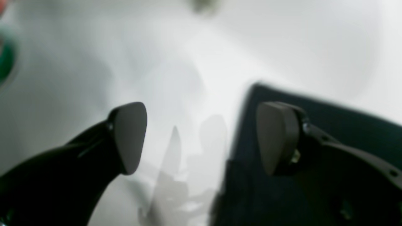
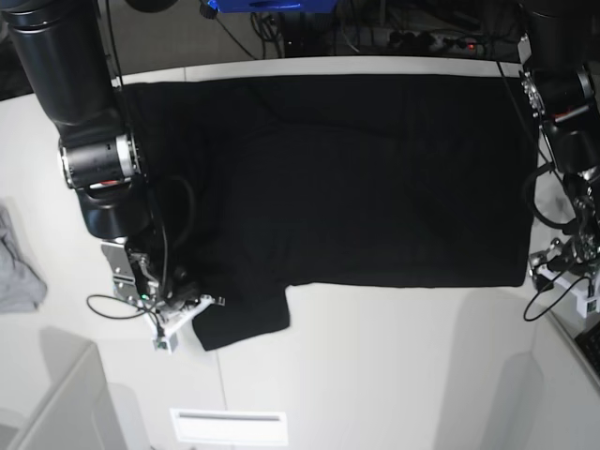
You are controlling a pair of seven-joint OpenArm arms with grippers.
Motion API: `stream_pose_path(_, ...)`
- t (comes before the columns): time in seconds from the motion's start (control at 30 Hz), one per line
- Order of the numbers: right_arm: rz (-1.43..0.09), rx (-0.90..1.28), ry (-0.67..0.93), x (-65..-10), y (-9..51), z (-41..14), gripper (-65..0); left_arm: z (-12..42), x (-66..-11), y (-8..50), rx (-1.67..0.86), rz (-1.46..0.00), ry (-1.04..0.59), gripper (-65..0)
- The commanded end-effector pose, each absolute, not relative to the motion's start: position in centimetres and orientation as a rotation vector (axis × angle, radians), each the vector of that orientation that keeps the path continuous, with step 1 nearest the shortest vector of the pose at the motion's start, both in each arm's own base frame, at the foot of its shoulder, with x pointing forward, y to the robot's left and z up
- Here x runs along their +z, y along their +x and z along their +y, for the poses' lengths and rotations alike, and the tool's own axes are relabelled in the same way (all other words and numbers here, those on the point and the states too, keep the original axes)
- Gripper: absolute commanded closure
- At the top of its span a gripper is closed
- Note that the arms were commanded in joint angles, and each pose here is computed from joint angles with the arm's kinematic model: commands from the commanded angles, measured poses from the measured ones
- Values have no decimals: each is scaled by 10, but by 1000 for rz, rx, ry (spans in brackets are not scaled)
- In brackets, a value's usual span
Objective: Fold the T-shirt properly
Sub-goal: 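Move the left gripper down to the hem corner beside the other gripper's side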
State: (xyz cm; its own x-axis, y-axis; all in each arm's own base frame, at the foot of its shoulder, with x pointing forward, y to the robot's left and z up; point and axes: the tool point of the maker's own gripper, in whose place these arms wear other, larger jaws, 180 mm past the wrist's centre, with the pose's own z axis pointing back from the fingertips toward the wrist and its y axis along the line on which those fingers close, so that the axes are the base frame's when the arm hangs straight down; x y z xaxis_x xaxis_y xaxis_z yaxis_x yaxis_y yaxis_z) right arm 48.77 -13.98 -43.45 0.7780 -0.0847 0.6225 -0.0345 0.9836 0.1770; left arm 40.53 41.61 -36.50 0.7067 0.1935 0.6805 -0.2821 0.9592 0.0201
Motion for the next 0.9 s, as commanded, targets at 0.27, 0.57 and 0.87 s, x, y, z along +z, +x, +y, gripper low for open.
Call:
stream_pose_path(0.27,-725,-28,182,-415,504,-143,0,415,-376,435,226,-748,146,-525)
stream_pose_path(0.57,-727,-28,182,-414,505,-143,0,396,-386,443,171,-747,141,-525)
stream_pose_path(0.87,-727,-28,181,-414,505,-144,0,376,-401,442,157,-728,111,-525)
